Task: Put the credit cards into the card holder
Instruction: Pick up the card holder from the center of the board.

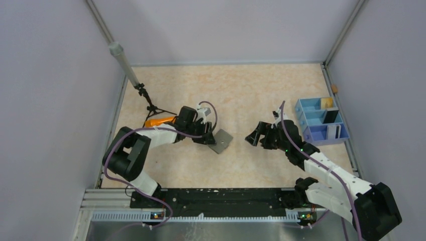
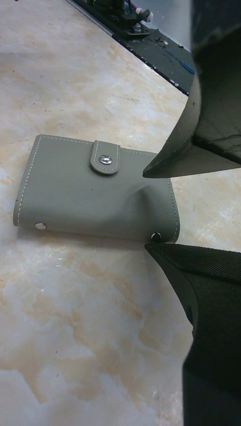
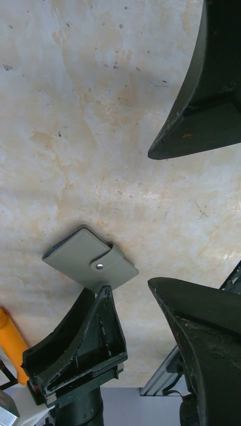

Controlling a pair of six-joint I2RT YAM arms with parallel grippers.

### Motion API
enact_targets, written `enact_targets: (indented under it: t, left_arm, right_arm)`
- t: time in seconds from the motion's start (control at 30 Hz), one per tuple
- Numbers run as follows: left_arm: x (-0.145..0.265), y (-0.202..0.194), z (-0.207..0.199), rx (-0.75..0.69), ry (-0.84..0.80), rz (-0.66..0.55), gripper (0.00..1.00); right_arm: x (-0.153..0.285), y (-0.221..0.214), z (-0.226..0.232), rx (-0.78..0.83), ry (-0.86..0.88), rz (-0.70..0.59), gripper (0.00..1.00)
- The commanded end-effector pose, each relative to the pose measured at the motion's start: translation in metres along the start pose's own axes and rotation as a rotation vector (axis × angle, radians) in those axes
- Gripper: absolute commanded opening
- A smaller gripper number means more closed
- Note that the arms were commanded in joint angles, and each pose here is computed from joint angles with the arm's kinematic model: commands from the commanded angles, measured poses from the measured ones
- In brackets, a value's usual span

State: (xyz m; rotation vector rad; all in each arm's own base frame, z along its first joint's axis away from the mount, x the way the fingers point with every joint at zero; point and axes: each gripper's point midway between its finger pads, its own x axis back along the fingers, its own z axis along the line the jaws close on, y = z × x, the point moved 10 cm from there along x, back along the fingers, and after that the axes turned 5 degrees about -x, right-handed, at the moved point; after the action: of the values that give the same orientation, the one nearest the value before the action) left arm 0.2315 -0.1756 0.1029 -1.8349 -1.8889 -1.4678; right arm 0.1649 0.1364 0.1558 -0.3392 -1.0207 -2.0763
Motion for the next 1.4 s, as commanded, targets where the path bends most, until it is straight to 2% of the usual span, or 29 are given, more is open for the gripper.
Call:
enact_targets:
  t: [0.0,0.17,0.23,0.27,0.37,0.43,0.57,0.9,1.03,1.13,1.37]
  left_arm:
    - [-0.002,-0.004,0.001,0.005,0.036,-0.004,0.51]
    - [-0.016,-0.006,-0.008,0.001,0.054,0.037,0.46]
    - [-0.021,-0.008,-0.01,0.001,0.075,0.054,0.41]
    - [-0.023,-0.009,-0.011,0.008,0.087,0.06,0.37]
    - [-0.025,-0.013,-0.011,0.036,0.129,0.06,0.12]
    - [-0.024,-0.014,-0.013,0.049,0.116,0.043,0.0]
    - [-0.013,-0.002,-0.03,0.018,0.022,-0.058,0.0]
    - [0.057,0.037,-0.084,-0.111,-0.129,-0.271,0.0]
    - [0.095,0.049,-0.104,-0.149,-0.113,-0.314,0.0]
    - [0.122,0.055,-0.114,-0.125,-0.047,-0.353,0.0]
    - [0.168,0.058,-0.133,-0.203,-0.071,-0.439,0.0]
  right_arm:
    - [0.001,0.008,0.011,0.02,0.05,-0.027,0.86]
    - [-0.001,0.008,0.012,0.02,0.051,-0.021,0.86]
    - [-0.001,0.009,0.012,0.02,0.051,-0.022,0.85]
    - [-0.001,0.008,0.012,0.019,0.051,-0.021,0.86]
    - [-0.001,0.008,0.011,0.017,0.045,-0.021,0.85]
    - [-0.001,0.009,0.012,0.017,0.048,-0.023,0.85]
    - [0.001,0.009,0.016,0.029,0.097,-0.026,0.86]
    - [0.017,0.022,0.054,0.127,0.42,0.024,0.94]
    - [0.024,0.035,0.079,0.143,0.562,0.046,0.95]
    - [0.024,0.045,0.092,0.143,0.618,0.039,0.95]
    - [0.022,0.058,0.126,0.144,0.753,0.055,0.96]
